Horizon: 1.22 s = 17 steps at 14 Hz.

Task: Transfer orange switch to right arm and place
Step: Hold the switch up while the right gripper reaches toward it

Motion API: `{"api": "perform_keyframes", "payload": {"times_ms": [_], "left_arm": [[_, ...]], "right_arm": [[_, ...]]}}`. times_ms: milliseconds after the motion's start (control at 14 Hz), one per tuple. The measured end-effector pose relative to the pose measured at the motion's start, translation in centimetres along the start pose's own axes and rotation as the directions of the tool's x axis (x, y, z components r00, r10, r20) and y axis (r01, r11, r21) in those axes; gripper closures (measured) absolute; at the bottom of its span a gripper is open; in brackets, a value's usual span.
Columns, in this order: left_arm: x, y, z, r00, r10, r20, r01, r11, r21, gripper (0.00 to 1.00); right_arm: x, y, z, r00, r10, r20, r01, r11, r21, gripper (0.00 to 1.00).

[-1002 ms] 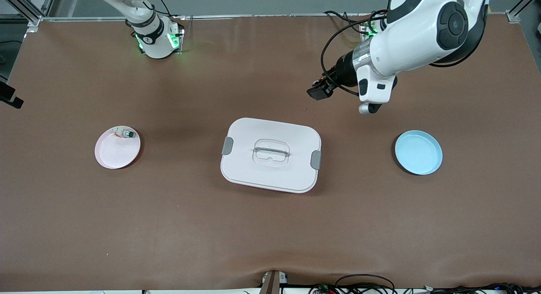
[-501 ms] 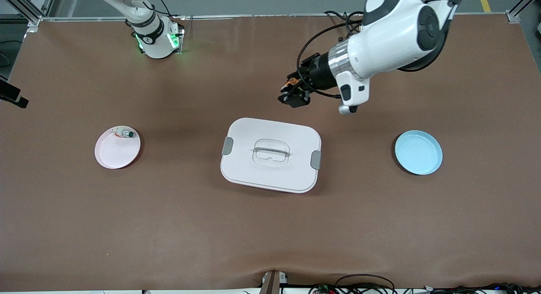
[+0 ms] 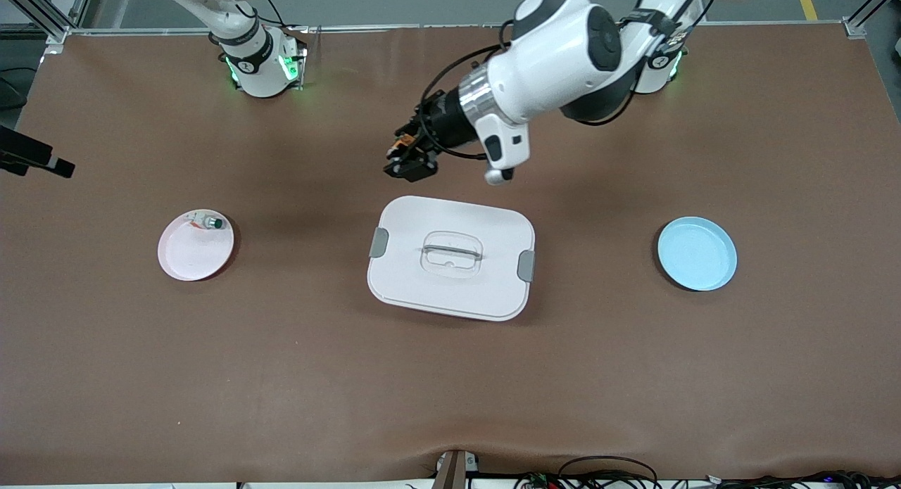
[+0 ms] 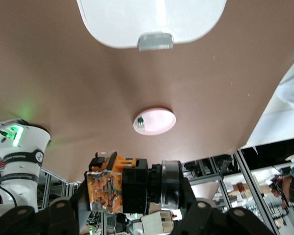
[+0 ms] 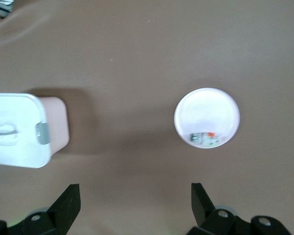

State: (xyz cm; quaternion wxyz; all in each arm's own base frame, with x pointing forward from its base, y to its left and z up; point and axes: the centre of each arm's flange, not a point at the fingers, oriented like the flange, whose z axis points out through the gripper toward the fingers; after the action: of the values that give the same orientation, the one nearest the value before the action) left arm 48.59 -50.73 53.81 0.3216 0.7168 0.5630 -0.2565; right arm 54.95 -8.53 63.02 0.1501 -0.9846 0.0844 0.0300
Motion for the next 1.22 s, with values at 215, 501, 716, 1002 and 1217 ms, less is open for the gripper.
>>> {"api": "perform_keyframes", "payload": {"times_ms": [215, 501, 716, 1002, 1217], "left_arm": [[-2.0, -1.7, 2.0, 1.000, 0.019, 0.012, -0.019, 1.000, 0.020, 0.28], [-2.0, -2.4, 3.9, 1.000, -0.015, 0.006, 0.015, 0.999, 0.035, 0.28], [-0.8, -1.3, 4.2, 0.993, -0.117, -0.022, 0.117, 0.993, 0.008, 0.28], [-0.9, 0.4, 3.4, 0.982, -0.184, -0.031, 0.183, 0.983, -0.035, 0.28], [-1.0, 0.5, 3.4, 0.982, -0.184, -0.030, 0.183, 0.983, -0.036, 0.28]], "right_arm": [[-1.7, -1.4, 1.0, 1.000, -0.012, 0.009, 0.011, 0.992, 0.124, 0.00], [-4.0, -5.5, 2.4, 0.997, -0.050, -0.051, 0.061, 0.966, 0.250, 0.00], [-5.9, -8.0, 4.8, 0.991, -0.046, -0.126, 0.083, 0.948, 0.309, 0.00], [-9.2, -10.0, 9.0, 0.983, 0.008, -0.183, 0.070, 0.906, 0.417, 0.00], [-10.9, -11.8, 11.3, 0.984, 0.022, -0.174, 0.065, 0.877, 0.476, 0.00]]}}
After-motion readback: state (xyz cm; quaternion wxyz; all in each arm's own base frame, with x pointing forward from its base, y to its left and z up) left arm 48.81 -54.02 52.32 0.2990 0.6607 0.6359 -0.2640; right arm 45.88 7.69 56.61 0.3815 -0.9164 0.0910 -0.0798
